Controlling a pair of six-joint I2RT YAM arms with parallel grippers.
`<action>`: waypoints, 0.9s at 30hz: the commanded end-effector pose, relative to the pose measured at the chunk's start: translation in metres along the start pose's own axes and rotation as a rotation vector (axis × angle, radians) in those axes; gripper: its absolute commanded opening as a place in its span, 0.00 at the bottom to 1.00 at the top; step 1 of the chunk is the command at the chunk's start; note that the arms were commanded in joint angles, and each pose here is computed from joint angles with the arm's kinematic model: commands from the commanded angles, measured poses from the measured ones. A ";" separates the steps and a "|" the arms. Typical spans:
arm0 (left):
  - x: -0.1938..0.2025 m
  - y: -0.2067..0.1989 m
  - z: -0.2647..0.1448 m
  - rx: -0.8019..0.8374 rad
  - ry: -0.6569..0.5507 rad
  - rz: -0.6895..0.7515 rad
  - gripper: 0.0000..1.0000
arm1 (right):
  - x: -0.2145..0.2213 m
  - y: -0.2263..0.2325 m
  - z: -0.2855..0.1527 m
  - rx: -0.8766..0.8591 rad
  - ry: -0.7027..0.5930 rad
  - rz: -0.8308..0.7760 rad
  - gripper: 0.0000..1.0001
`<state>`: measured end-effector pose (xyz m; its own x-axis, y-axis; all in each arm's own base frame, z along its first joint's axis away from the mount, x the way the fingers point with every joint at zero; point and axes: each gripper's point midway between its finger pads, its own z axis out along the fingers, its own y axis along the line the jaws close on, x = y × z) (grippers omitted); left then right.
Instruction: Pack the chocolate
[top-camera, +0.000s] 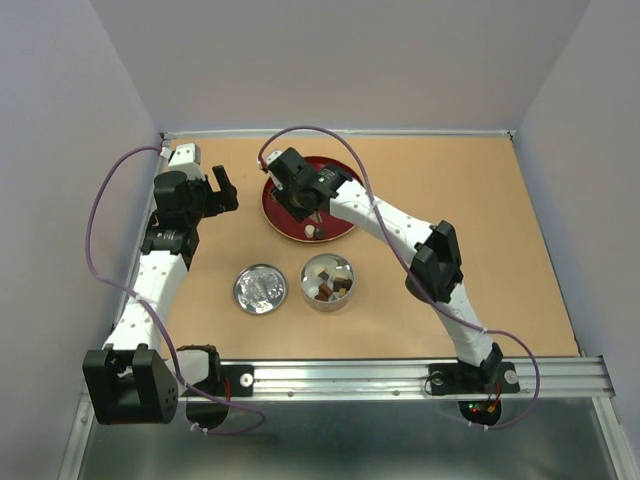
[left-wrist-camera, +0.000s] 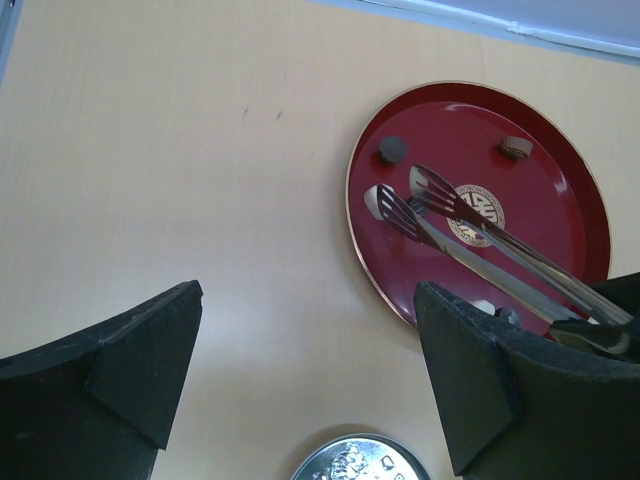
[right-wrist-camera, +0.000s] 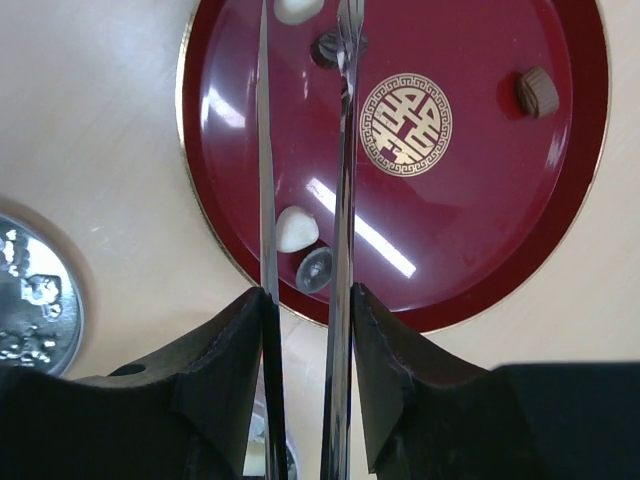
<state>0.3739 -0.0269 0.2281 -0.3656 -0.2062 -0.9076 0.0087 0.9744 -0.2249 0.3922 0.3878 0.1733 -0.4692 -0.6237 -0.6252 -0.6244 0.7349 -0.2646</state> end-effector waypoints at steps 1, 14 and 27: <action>-0.020 -0.006 -0.003 0.025 -0.059 0.003 0.99 | -0.031 -0.016 -0.006 0.041 -0.099 0.017 0.45; -0.021 -0.007 -0.002 0.028 -0.060 0.002 0.99 | -0.029 -0.009 0.012 0.013 -0.097 0.004 0.45; -0.019 -0.007 -0.001 0.029 -0.055 0.003 0.99 | -0.022 -0.004 0.025 0.004 -0.075 -0.020 0.45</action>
<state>0.3738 -0.0278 0.2283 -0.3664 -0.2061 -0.9074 0.0139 0.9738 -0.2268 0.4057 0.3919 0.1482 -0.4544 -0.6543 -0.6045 -0.6418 0.7111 -0.2871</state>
